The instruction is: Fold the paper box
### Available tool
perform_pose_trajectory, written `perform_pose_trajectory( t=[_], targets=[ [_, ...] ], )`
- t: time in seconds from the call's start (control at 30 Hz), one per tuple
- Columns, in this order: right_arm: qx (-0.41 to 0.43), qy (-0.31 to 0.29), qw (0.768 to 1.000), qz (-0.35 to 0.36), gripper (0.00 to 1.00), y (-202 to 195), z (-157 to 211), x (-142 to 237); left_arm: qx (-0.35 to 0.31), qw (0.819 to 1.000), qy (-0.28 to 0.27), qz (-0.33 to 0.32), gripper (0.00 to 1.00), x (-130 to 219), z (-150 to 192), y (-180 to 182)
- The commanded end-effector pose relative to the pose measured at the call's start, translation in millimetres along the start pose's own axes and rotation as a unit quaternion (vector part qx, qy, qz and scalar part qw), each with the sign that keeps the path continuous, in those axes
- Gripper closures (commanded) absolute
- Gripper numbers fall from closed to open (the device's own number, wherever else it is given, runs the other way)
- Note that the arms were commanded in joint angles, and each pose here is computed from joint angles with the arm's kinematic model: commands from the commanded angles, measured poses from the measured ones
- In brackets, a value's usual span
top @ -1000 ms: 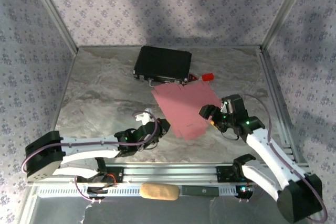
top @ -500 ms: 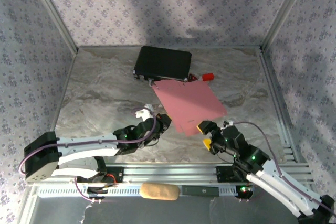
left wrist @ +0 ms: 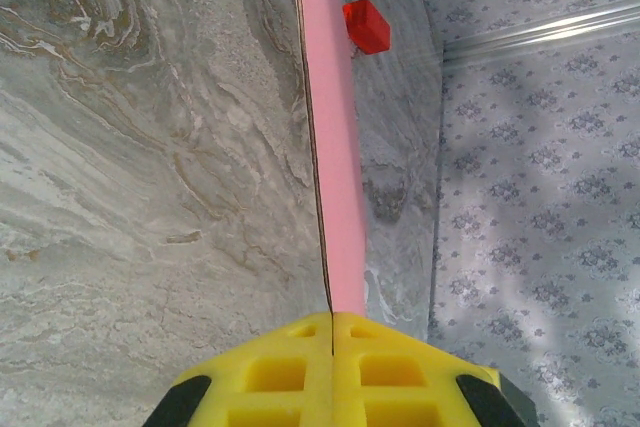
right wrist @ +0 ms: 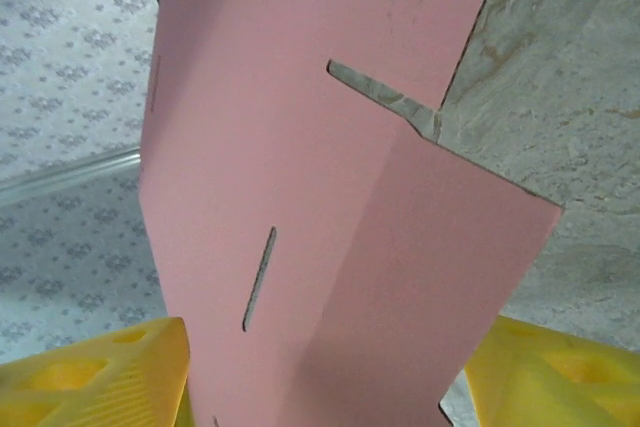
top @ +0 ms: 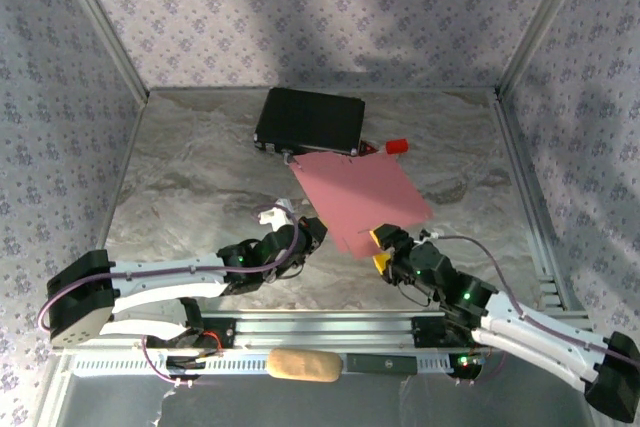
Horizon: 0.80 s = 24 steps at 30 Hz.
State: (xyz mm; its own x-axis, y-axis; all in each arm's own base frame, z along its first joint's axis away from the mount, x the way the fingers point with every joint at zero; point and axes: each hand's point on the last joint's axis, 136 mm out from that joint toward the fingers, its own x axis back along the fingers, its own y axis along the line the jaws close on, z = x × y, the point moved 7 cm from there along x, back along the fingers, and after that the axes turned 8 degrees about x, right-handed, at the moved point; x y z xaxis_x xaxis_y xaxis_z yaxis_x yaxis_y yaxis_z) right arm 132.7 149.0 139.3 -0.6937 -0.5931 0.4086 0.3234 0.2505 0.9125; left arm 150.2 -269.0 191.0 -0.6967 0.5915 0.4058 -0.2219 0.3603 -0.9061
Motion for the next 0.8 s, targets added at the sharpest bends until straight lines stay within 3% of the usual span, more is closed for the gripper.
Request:
perform_pose_trajectory(
  t=[0.0, 0.17, 0.3, 0.4, 0.47, 0.53, 0.63, 0.7, 0.77],
  targets=[
    [-0.013, -0.007, 0.999, -0.046, 0.32, 31, 4, -1, 0.012, 1.000, -0.003, 0.023, 1.00, 1, -1, -17],
    [-0.013, -0.010, 0.999, -0.048, 0.53, 33, 7, -5, 0.013, 1.000, -0.004, 0.024, 1.00, 4, -3, -17],
    [-0.005, -0.011, 1.000, -0.013, 0.96, 38, 7, 0, 0.013, 1.000, -0.004, 0.028, 1.00, 6, -4, -18],
    [0.008, -0.015, 1.000, -0.010, 1.00, 50, 6, 7, -0.001, 0.999, -0.002, 0.038, 1.00, 12, -6, -28],
    [0.020, -0.027, 0.999, -0.012, 1.00, 62, 3, 15, -0.030, 0.999, -0.007, 0.037, 0.85, 22, -10, -40],
    [0.047, -0.043, 0.998, -0.007, 1.00, 81, -2, 30, -0.068, 0.997, -0.026, 0.029, 0.57, 41, -22, -55],
    [0.097, -0.041, 0.994, 0.007, 1.00, 120, -11, 47, -0.138, 0.987, -0.081, 0.009, 0.26, 76, -50, -75],
    [0.106, -0.028, 0.994, 0.010, 1.00, 146, -17, 52, -0.185, 0.977, -0.104, -0.007, 0.18, 94, -71, -84],
    [0.110, -0.019, 0.994, 0.016, 1.00, 167, -25, 55, -0.238, 0.964, -0.119, -0.019, 0.19, 105, -89, -94]
  ],
)
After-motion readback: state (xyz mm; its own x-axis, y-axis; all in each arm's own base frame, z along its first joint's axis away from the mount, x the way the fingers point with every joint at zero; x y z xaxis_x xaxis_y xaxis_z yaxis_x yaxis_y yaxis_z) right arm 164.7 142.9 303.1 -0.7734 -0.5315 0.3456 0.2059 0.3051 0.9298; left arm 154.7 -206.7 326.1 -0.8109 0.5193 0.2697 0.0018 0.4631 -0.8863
